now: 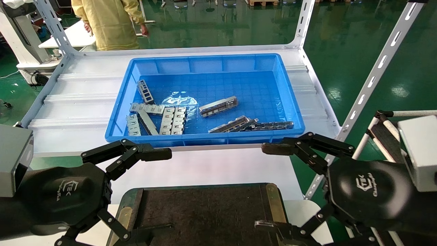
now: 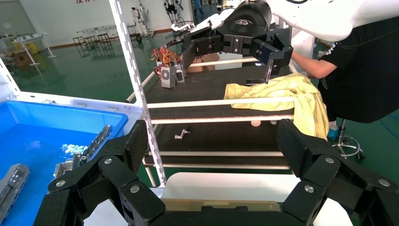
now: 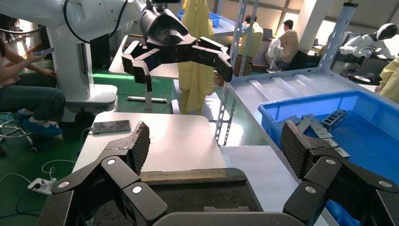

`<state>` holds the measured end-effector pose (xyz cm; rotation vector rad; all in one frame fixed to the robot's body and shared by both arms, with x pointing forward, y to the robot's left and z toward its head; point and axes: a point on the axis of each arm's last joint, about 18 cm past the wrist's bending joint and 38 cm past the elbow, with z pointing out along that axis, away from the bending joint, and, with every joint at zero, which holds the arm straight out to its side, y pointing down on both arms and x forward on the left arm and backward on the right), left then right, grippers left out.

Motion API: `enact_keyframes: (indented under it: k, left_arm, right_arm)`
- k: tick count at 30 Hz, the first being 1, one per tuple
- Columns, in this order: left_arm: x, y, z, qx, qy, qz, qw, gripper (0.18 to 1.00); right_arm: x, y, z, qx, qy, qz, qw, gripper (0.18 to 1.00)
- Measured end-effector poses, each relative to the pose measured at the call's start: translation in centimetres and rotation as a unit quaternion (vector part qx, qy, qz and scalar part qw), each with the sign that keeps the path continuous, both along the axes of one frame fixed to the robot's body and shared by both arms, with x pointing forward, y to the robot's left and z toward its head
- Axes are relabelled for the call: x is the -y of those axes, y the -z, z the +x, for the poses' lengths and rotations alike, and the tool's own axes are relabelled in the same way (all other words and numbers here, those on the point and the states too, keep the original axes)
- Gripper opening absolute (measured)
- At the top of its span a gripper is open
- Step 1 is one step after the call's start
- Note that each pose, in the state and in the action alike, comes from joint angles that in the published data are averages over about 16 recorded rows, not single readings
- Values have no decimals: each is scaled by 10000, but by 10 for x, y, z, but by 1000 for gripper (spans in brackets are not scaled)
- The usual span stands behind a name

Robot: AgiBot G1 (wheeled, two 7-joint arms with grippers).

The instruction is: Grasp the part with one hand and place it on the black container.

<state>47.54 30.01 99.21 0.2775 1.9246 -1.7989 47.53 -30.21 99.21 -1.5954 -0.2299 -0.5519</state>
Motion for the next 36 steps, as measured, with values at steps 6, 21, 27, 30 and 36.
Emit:
enact_keyframes:
  k: [6, 21, 27, 30, 36]
  left_arm:
    - [0, 0, 0, 0, 0, 1, 10000, 1001]
    - [3, -3, 7, -19, -84, -73, 9999, 1001]
    - [9, -8, 24, 13, -323, -110, 9994, 1001]
    - [13, -12, 38, 43, -494, -124, 9987, 1001]
    - [23, -19, 77, 104, -881, -142, 9960, 1001]
  right_arm:
    - [0, 0, 0, 0, 0, 0, 10000, 1001]
    - [0, 0, 0, 0, 0, 0, 10000, 1001]
    - [0, 0, 0, 0, -1, 0, 10000, 1001]
    - [0, 0, 0, 0, -1, 0, 10000, 1001]
    - [0, 0, 0, 0, -1, 0, 10000, 1001]
